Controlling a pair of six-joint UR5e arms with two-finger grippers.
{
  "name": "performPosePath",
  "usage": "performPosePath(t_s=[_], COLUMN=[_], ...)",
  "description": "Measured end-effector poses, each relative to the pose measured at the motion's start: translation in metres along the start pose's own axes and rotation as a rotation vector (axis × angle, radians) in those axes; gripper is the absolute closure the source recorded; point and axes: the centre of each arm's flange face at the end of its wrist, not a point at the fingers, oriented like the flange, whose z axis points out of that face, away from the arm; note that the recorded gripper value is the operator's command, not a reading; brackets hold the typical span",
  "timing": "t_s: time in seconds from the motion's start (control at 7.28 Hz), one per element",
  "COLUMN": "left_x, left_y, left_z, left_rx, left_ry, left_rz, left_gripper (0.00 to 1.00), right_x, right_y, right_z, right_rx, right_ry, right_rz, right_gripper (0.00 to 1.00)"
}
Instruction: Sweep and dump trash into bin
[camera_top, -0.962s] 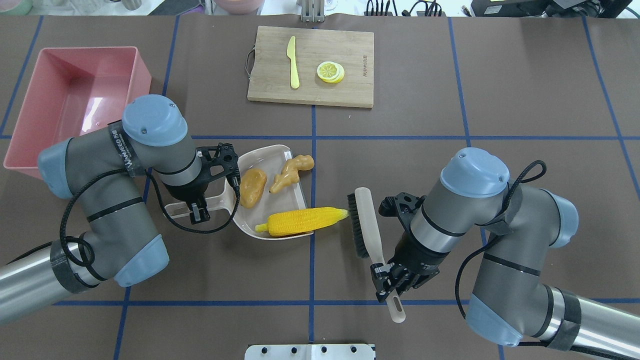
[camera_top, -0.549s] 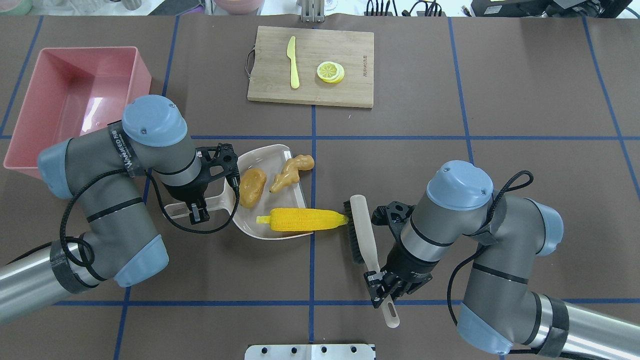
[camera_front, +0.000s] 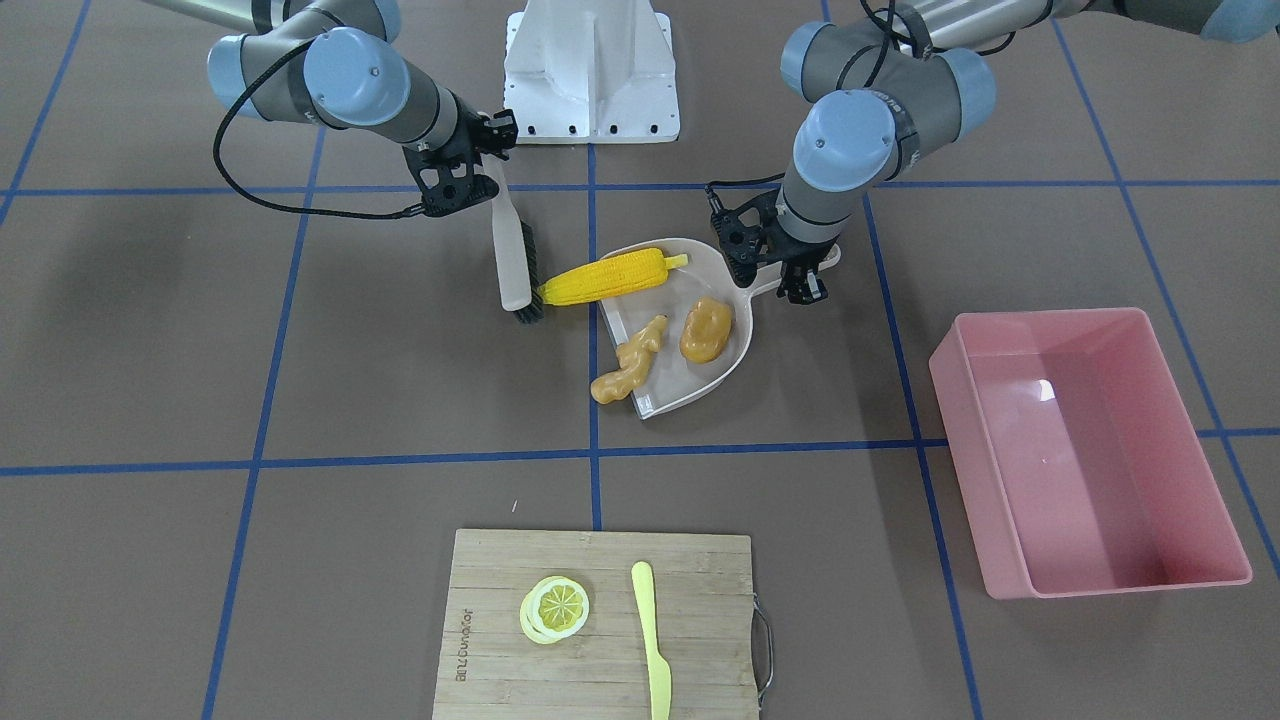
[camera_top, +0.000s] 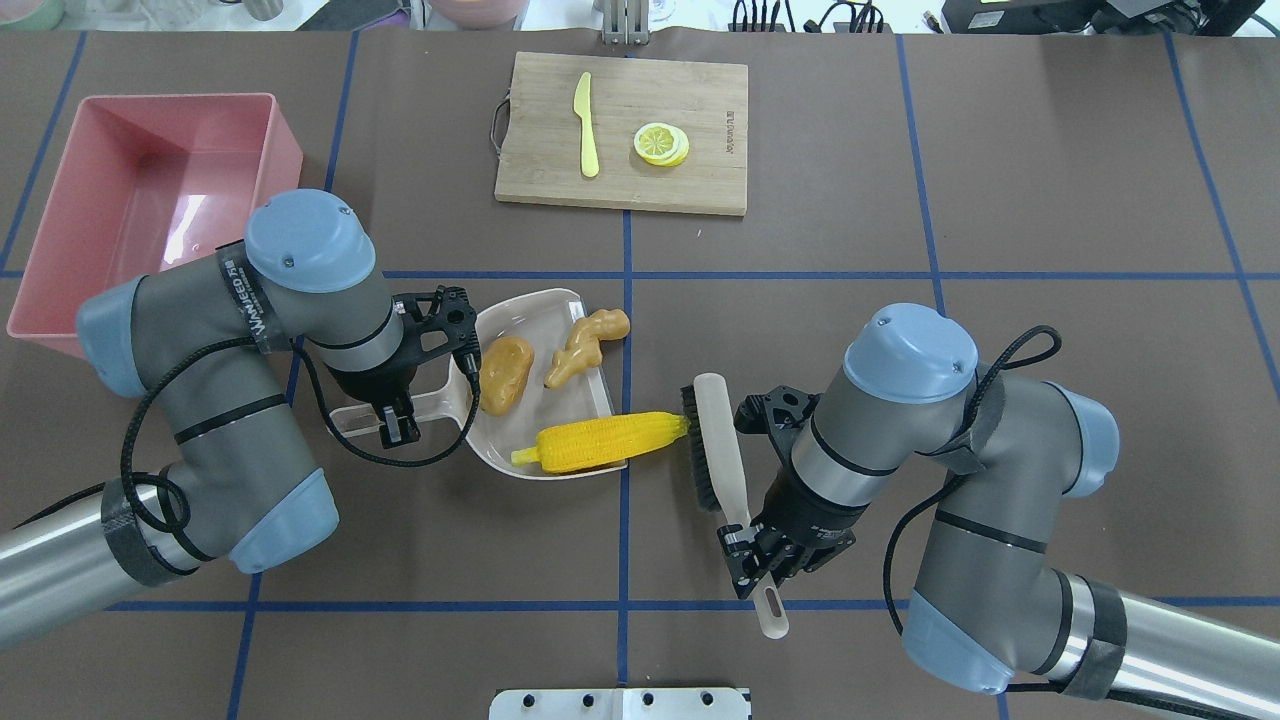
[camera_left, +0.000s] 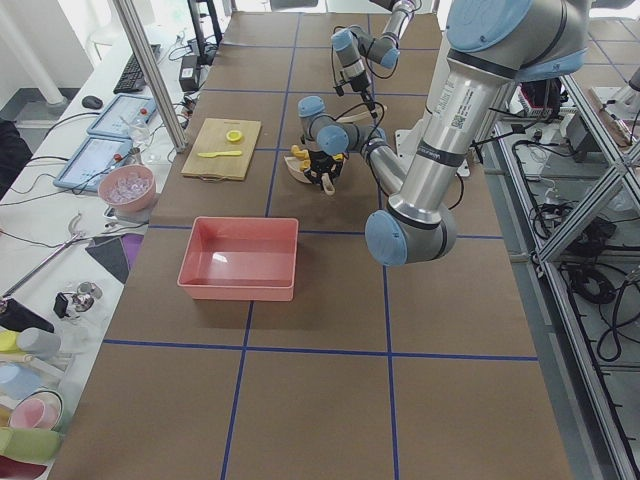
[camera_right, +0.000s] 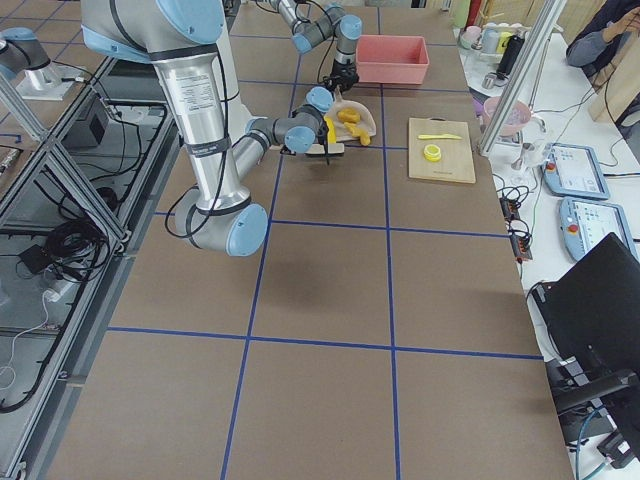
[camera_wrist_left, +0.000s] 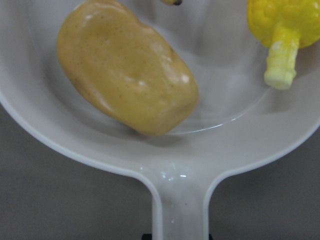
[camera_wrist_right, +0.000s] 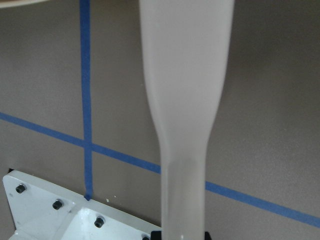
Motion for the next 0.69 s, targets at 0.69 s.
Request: performPosePath(t_s=[0.69], left_x=[-0.001], left_y=[0.001], left_z=[-0.006], left_rx=[0.004], left_ry=[-0.001], left_rz=[-0.003], left_gripper=[1.00], right_x=[0.026], right_y=[-0.009], right_z=[-0.013], right_rx=[0.026], right_ry=[0.053], right_rz=[0.074], right_gripper=[1.00])
